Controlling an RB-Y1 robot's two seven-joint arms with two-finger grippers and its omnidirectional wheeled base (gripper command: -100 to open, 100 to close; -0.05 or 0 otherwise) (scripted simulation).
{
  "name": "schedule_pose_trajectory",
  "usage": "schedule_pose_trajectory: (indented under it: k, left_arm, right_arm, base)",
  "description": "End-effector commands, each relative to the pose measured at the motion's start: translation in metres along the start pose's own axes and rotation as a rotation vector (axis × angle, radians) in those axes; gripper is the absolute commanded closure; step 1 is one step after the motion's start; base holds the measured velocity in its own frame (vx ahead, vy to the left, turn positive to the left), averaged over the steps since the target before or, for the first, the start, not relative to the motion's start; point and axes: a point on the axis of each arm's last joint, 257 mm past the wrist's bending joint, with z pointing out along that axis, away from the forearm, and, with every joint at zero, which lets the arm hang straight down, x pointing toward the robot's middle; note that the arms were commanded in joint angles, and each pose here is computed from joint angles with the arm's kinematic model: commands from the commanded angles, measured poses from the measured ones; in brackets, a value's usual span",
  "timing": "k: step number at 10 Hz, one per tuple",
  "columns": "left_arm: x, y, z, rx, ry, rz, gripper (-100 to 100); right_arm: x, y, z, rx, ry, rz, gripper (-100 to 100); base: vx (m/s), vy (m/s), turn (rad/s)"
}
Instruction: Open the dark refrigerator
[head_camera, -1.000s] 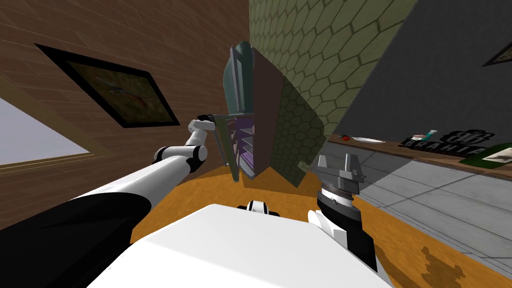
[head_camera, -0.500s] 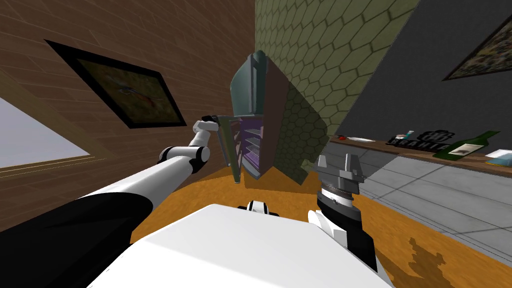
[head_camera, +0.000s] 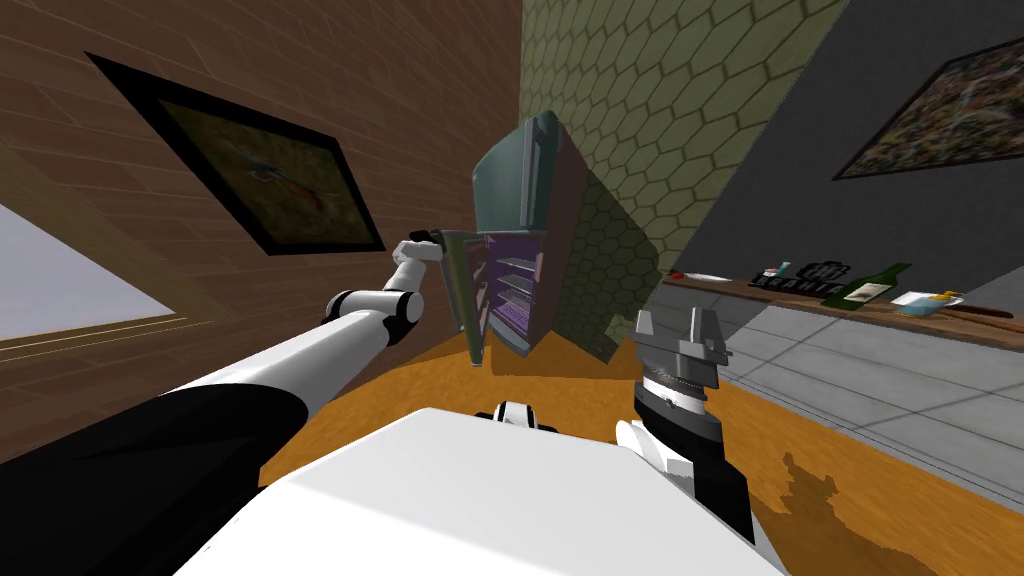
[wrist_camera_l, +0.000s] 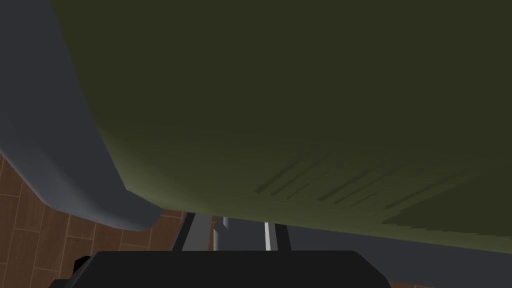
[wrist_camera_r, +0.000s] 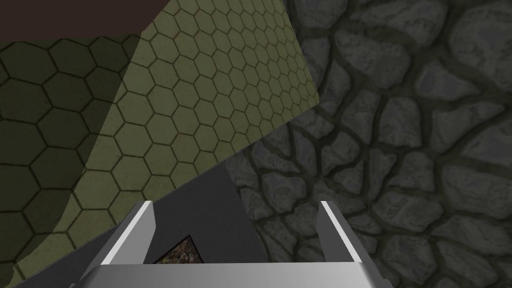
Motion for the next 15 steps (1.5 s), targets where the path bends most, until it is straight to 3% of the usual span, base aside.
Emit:
schedule_pose_trajectory:
  k: [1, 4, 5, 6, 7, 10, 13, 14, 15]
  left_arm:
    - [0.031, 0.006, -0.001, -0.011, 0.047, -0.005, 100]
    - [0.045, 0.008, -0.002, -0.014, 0.069, -0.007, 100]
    - [0.059, 0.009, -0.003, -0.017, 0.092, -0.008, 100]
    - [0.050, 0.001, -0.002, -0.004, 0.080, -0.009, 100]
    - [0.066, -0.002, -0.004, 0.002, 0.106, -0.012, 100]
    - [0.081, 0.000, -0.005, -0.002, 0.128, -0.014, 100]
    - [0.109, 0.004, -0.009, -0.008, 0.173, -0.018, 100]
    - [0.109, 0.004, -0.009, -0.008, 0.173, -0.018, 100]
    - [0.123, 0.005, -0.011, -0.011, 0.196, -0.020, 100]
  right_arm:
    - [0.000, 0.000, 0.000, 0.000, 0.000, 0.000, 0]
    - [0.000, 0.000, 0.000, 0.000, 0.000, 0.000, 0]
    - [0.000, 0.000, 0.000, 0.000, 0.000, 0.000, 0]
    - [0.000, 0.000, 0.000, 0.000, 0.000, 0.000, 0]
    - [0.000, 0.000, 0.000, 0.000, 0.000, 0.000, 0]
    - [0.000, 0.000, 0.000, 0.000, 0.000, 0.000, 0]
    - [0.000, 0.000, 0.000, 0.000, 0.000, 0.000, 0]
    - [0.000, 0.000, 0.000, 0.000, 0.000, 0.000, 0]
    - [0.000, 0.000, 0.000, 0.000, 0.000, 0.000, 0]
  base:
    - [-0.054, 0.333, -0.121]
    - [-0.112, 0.320, -0.107]
    - [-0.133, 0.349, -0.097]
    - [-0.071, 0.180, -0.068]
    - [0.026, 0.216, -0.089]
    - [-0.028, 0.305, -0.074]
    - [-0.034, 0.312, -0.091]
    - [-0.004, 0.303, -0.063]
    - [-0.043, 0.323, -0.097]
